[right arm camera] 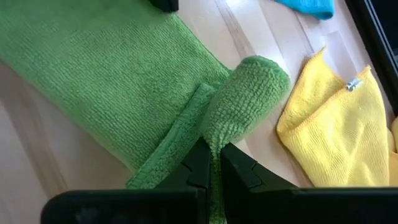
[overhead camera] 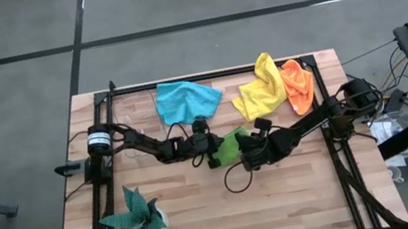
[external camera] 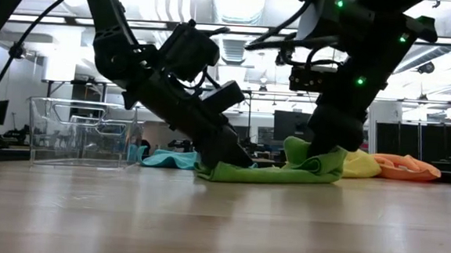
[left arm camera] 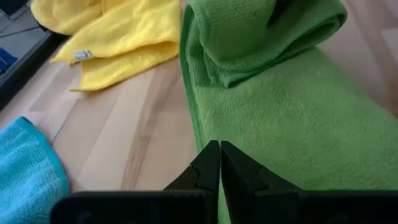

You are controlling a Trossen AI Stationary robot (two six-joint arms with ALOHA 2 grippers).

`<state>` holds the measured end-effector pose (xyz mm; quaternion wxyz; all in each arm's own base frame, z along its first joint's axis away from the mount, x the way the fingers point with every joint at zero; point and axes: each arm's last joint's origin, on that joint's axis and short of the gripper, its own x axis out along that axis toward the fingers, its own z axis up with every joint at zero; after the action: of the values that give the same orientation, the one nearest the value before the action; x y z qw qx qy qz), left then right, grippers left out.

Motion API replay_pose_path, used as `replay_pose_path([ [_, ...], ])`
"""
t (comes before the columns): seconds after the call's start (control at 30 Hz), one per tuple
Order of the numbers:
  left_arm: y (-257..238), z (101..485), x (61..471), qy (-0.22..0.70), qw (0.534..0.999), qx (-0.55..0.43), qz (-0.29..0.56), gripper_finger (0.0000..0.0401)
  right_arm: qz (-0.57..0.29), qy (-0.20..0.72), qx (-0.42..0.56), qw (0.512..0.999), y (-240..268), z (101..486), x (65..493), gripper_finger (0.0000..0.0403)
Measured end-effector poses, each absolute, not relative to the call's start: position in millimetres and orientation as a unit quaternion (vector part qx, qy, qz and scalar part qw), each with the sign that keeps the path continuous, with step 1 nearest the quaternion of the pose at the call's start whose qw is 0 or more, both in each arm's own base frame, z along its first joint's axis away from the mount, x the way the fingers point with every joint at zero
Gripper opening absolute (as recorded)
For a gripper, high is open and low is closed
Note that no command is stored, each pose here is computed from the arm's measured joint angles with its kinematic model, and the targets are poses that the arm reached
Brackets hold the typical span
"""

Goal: Roll microfiber towels into tight, uniform cylinder then place into a basket
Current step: Roll the green microfiber towel

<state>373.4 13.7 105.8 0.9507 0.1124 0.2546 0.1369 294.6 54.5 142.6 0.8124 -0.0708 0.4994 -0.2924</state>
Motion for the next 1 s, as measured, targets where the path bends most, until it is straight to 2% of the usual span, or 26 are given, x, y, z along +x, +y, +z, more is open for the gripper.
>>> replay_pose_path([
  [0.27,14,107,375,0.25,0.953,0.102,0.14,0.0,-0.294,0.481,-0.061,0.823,49,148,306,0.0011],
  [0.7,11,107,375,0.247,0.956,0.089,0.131,0.0,-0.345,0.553,-0.131,0.747,30,138,319,0.0011],
  [1.0,11,107,375,0.244,0.957,0.087,0.131,0.0,-0.316,0.592,-0.18,0.719,36,117,346,0.0011],
])
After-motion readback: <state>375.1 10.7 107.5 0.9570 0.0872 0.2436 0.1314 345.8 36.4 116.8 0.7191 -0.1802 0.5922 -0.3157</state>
